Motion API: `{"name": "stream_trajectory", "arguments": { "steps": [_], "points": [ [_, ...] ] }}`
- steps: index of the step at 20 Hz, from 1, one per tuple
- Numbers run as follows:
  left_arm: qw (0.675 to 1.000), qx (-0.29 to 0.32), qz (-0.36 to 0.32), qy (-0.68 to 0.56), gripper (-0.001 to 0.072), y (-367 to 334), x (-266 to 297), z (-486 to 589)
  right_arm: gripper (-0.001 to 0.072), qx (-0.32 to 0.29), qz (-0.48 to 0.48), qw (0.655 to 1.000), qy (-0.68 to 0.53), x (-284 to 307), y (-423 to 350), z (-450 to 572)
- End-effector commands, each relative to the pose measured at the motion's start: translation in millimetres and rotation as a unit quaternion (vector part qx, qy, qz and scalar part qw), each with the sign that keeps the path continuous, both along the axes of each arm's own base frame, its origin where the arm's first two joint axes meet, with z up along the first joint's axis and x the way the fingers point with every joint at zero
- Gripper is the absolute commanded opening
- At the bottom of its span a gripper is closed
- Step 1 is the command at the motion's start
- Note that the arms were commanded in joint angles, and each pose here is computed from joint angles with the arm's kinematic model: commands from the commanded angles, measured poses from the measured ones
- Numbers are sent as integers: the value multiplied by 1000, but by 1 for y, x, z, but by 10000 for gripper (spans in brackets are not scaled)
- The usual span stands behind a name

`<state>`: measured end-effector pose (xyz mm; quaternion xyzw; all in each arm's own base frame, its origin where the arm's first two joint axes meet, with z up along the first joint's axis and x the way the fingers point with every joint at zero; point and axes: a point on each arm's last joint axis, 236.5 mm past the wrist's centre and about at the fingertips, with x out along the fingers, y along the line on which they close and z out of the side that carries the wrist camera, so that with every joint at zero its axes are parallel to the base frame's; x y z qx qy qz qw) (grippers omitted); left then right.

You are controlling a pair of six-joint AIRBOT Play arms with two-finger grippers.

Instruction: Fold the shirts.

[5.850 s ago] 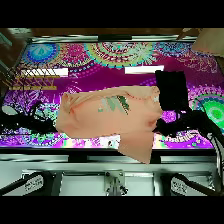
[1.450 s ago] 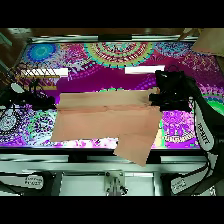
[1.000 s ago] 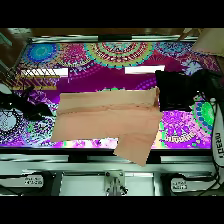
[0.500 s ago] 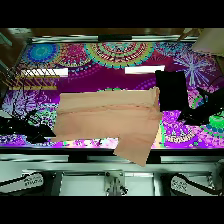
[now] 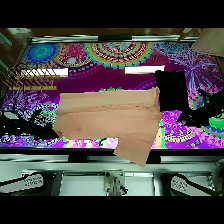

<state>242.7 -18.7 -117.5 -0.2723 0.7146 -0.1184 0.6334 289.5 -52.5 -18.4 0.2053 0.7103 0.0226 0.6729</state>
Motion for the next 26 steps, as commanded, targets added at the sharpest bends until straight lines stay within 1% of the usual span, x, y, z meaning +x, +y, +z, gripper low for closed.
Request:
{"name": "stream_trajectory", "arguments": {
  "steps": [1,2,4,5,6,9,15,18,21,22,23,25,26],
  "points": [
    [1000,10,14,2,35,-3,4,-6,530,-1,16,998,53,-31,1,-17],
    [1000,11,14,1,35,-2,4,-5,592,23,21,997,73,-45,13,-29],
    [1000,12,14,-4,35,-2,5,-3,591,114,10,991,62,-51,58,-43],
    [1000,12,13,-5,35,-2,5,-1,591,144,-12,988,52,-48,74,-48],
    [1000,12,13,-6,35,-2,5,0,590,151,-23,987,51,-48,82,-56],
    [1000,16,13,-17,34,-1,8,5,589,133,20,988,76,-68,102,-74],
    [1000,18,12,-23,34,-1,9,9,588,116,70,988,70,-69,133,-81],
    [1000,17,11,-22,34,-1,9,9,587,112,80,987,78,-73,143,-83],
    [1000,17,9,-23,34,-1,9,9,586,111,90,983,119,-105,152,-96],
    [1000,17,7,-25,35,-1,9,9,567,110,90,982,123,-111,154,-100],
    [1000,17,7,-26,34,-1,9,9,450,110,87,983,122,-110,154,-101],
    [999,19,7,-29,34,0,12,11,184,100,73,988,98,-96,152,-100],
    [999,19,3,-34,34,1,14,12,104,95,70,990,73,-84,151,-95]
  ]
}}
